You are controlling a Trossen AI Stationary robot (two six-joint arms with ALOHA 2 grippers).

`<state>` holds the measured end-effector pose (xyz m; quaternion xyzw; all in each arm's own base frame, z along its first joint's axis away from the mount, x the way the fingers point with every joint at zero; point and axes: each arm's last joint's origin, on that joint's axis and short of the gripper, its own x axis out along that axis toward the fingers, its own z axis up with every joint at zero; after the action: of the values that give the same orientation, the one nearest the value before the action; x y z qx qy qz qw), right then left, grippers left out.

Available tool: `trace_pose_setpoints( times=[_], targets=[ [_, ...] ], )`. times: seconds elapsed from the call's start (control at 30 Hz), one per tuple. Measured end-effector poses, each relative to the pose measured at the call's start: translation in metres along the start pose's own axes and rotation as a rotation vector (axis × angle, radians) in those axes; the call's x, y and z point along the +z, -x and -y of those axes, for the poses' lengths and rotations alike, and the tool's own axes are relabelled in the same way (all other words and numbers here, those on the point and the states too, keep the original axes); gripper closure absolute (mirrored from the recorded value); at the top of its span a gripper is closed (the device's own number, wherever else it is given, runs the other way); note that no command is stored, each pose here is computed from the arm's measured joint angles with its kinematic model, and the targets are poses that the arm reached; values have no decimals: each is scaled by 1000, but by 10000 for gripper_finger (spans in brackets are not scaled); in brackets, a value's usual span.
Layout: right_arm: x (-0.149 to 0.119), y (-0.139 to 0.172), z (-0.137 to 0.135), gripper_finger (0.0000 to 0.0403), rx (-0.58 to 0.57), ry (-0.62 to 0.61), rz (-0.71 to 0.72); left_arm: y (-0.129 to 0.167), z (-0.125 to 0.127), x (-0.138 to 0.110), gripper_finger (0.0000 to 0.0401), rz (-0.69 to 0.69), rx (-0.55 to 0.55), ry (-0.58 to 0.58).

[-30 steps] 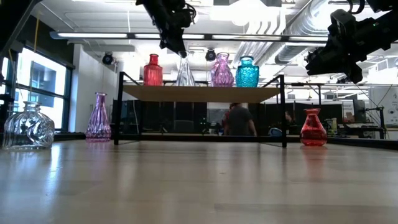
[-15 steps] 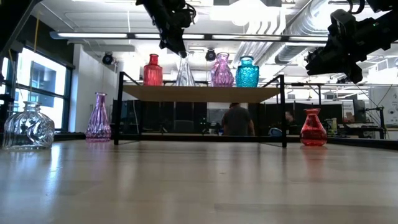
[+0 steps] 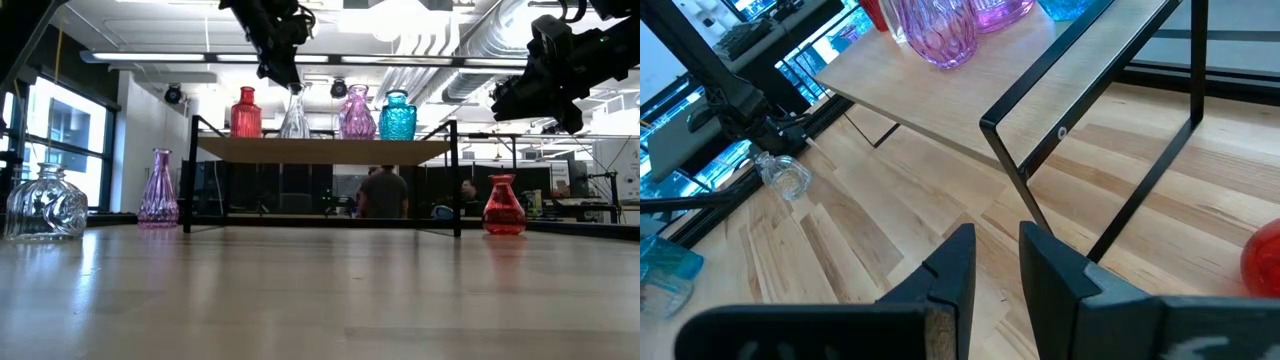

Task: Sort vases onto shelf
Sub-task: Put the bottom right transparent vase on the shelf, then put the right blue vase on the shelf aligned with the other blue vase

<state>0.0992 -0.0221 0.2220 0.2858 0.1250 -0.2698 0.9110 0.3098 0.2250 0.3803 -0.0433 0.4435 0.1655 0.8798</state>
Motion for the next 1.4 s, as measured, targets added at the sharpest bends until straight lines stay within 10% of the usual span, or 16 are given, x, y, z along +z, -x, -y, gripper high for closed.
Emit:
trace_pose_setpoints(
  times=[1.4],
  targets=[
    [0,0,0,341,0,0,1,42,7,8,297,29,66,-3]
  ],
)
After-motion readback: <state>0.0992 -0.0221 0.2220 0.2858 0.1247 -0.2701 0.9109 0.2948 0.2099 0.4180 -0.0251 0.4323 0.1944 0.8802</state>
